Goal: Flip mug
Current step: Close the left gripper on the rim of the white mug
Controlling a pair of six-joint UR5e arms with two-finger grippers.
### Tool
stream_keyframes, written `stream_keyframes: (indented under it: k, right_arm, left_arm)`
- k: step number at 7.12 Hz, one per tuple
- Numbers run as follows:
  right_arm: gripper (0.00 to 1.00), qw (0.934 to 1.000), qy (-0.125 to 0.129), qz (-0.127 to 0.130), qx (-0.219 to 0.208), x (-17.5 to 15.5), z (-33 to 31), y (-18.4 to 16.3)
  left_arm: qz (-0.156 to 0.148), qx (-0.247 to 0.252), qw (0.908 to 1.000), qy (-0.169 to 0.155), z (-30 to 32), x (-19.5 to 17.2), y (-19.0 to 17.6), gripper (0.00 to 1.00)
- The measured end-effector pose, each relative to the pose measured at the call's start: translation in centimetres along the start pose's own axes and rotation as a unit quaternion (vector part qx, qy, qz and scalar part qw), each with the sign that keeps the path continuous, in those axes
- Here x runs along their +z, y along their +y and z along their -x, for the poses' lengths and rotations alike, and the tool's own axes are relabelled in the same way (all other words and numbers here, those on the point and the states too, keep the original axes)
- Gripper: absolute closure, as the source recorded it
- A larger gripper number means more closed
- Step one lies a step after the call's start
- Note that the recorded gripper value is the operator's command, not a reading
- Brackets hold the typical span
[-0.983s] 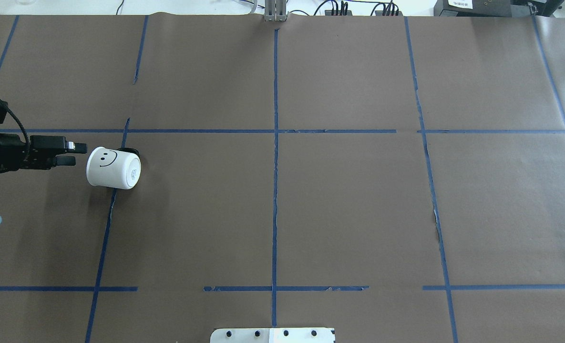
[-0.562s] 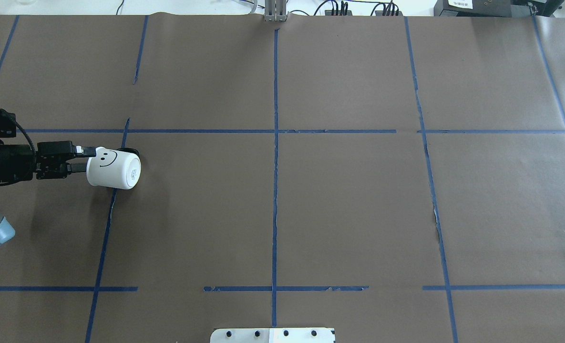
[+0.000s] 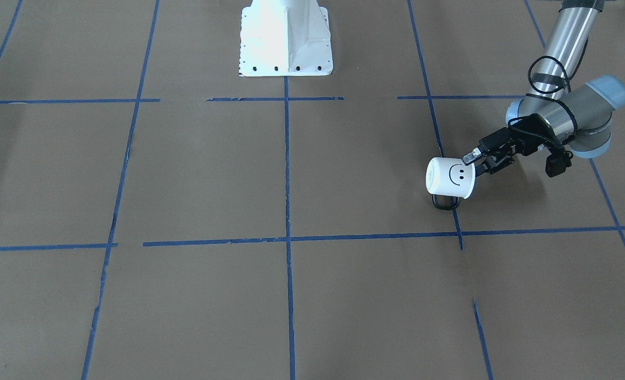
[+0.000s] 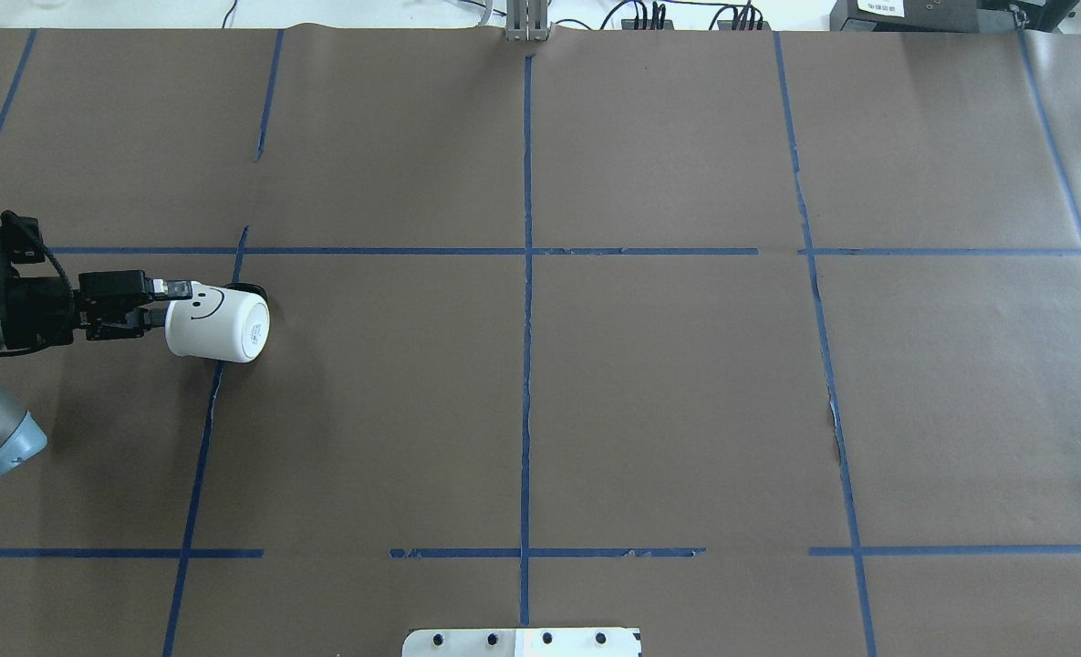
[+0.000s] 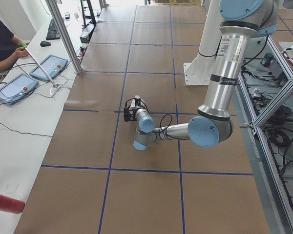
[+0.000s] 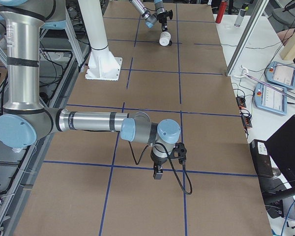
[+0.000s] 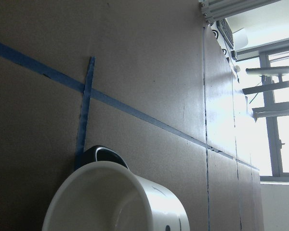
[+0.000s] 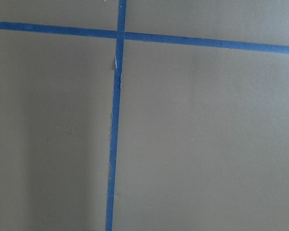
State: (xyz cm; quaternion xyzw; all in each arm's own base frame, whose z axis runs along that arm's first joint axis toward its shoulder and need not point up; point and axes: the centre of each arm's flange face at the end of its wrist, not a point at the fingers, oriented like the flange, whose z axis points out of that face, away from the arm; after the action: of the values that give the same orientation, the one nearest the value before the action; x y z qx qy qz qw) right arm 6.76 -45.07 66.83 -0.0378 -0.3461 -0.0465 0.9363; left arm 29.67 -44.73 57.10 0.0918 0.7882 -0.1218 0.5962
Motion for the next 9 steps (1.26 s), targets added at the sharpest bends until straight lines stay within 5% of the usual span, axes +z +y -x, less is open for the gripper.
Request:
stream_keyframes:
  k: [3,5,9]
  right_arm:
    - [0.00,1.0000,0.000,0.000,0.000,0.0,0.0,0.0]
    - [0.00,1.0000,0.000,0.000,0.000,0.0,0.0,0.0]
    - [0.00,1.0000,0.000,0.000,0.000,0.0,0.0,0.0]
  left_arm:
    - [-0.004,0.009,0.9994,0.032,1.3,0.9,0.8,0.48]
    - [-0.005,0.009,0.9992,0.039,1.3,1.3,1.0,1.00]
    - [-0.001,0.011,0.9986,0.052,1.0,1.3,1.2,1.00]
